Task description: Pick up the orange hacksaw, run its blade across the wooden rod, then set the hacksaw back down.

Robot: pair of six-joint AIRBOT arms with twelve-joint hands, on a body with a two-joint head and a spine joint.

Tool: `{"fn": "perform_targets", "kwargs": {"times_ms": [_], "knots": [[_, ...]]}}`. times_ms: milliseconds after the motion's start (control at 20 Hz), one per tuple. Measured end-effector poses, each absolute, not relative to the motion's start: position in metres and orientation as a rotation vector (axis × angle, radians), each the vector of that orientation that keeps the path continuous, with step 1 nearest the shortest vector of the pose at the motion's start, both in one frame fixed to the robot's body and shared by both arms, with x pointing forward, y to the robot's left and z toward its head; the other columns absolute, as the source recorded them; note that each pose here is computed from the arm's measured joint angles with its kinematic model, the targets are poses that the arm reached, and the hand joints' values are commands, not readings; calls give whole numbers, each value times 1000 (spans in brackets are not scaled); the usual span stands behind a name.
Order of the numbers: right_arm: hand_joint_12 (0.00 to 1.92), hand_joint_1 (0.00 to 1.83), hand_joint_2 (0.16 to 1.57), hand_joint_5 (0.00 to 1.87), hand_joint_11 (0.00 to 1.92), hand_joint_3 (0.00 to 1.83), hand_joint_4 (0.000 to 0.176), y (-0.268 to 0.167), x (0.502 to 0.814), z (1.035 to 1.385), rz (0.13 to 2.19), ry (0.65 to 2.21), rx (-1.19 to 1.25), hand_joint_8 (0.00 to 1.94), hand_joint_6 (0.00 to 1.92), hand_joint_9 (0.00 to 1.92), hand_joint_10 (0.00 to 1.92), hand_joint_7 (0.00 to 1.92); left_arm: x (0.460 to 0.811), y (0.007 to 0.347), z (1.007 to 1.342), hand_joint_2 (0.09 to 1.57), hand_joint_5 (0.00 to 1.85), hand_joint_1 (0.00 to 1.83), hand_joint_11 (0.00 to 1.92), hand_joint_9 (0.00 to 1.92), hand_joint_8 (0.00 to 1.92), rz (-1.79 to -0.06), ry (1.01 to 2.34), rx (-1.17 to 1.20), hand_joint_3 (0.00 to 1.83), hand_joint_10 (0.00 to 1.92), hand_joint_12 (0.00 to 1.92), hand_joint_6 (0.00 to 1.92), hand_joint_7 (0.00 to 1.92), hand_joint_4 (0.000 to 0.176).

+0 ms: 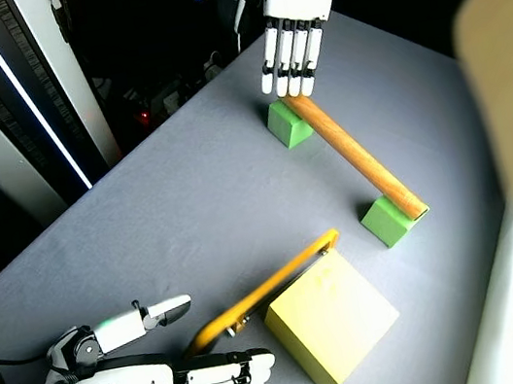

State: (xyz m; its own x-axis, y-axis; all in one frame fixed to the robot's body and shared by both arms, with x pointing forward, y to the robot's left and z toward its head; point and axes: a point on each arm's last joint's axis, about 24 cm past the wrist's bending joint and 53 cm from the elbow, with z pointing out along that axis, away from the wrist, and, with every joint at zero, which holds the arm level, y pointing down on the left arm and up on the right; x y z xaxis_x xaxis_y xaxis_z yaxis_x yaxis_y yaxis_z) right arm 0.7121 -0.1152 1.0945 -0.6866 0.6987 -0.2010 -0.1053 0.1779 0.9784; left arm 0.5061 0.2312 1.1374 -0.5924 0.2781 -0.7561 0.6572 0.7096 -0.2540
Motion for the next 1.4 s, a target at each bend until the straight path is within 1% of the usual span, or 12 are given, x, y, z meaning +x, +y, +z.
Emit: {"fn": "perform_targets", "kwargs": {"times_ms": [200,300,650,800,850,900,1000,1200,1250,1300,1350,1400], "knots": [[435,611,1199,32,0,4,0,-114,713,1095,1570,1807,549,3,3,93,4,60,516,242,1137,1245,134,97,0,111,1,-643,2202,684,0,1,237,1,120,0],[557,669,1165,66,0,0,0,-115,713,1096,1569,1805,545,6,5,129,9,99,519,250,1136,1237,160,129,0,137,3,-615,2211,677,0,6,330,5,142,0],[528,674,1159,55,0,0,0,-124,721,1098,1536,1785,548,3,3,116,3,84,520,253,1135,1247,139,101,0,121,1,-614,2217,676,0,2,273,1,122,0],[664,652,1167,85,0,1,0,-125,721,1098,1533,1783,551,5,7,147,8,114,519,253,1133,1260,110,66,0,84,0,-613,2223,676,3,1,179,0,98,0],[664,652,1167,85,0,1,0,-125,721,1097,1532,1785,552,5,7,147,8,114,519,253,1133,1260,110,66,0,84,0,-611,2223,679,3,1,179,0,98,0],[628,649,1177,86,0,3,0,-125,721,1098,1535,1782,552,3,3,145,4,112,518,254,1131,1249,149,83,0,129,3,-609,2231,679,2,5,306,2,144,0],[668,647,1174,103,0,0,0,-125,721,1098,1535,1781,549,6,6,166,8,132,518,254,1131,1254,138,75,0,118,2,-612,2232,677,1,3,268,1,134,0],[1196,960,1101,370,35,0,0,-127,721,1096,1533,1778,555,18,24,437,39,425,517,254,1131,1259,128,88,0,102,0,-614,2234,675,2,0,215,0,120,0],[1241,1080,1081,577,163,0,0,-128,720,1095,1531,1779,558,25,51,576,63,584,517,254,1131,1258,145,76,0,115,4,-615,2234,676,1,4,264,4,138,0],[1241,1080,1081,577,163,0,0,-129,720,1094,1526,1780,553,25,51,576,63,584,517,254,1131,1258,145,76,0,115,4,-615,2234,675,1,4,264,4,138,0],[1251,1227,1105,802,408,1,0,-130,720,1093,1519,1780,552,43,63,831,133,820,517,254,1131,1259,152,69,0,118,2,-615,2234,676,1,3,280,4,142,0],[1231,1152,1181,801,525,0,0,-131,721,1092,1513,1783,549,37,1002,907,173,891,517,254,1131,1263,128,71,0,101,1,-615,2234,676,1,1,239,2,121,0]]}}
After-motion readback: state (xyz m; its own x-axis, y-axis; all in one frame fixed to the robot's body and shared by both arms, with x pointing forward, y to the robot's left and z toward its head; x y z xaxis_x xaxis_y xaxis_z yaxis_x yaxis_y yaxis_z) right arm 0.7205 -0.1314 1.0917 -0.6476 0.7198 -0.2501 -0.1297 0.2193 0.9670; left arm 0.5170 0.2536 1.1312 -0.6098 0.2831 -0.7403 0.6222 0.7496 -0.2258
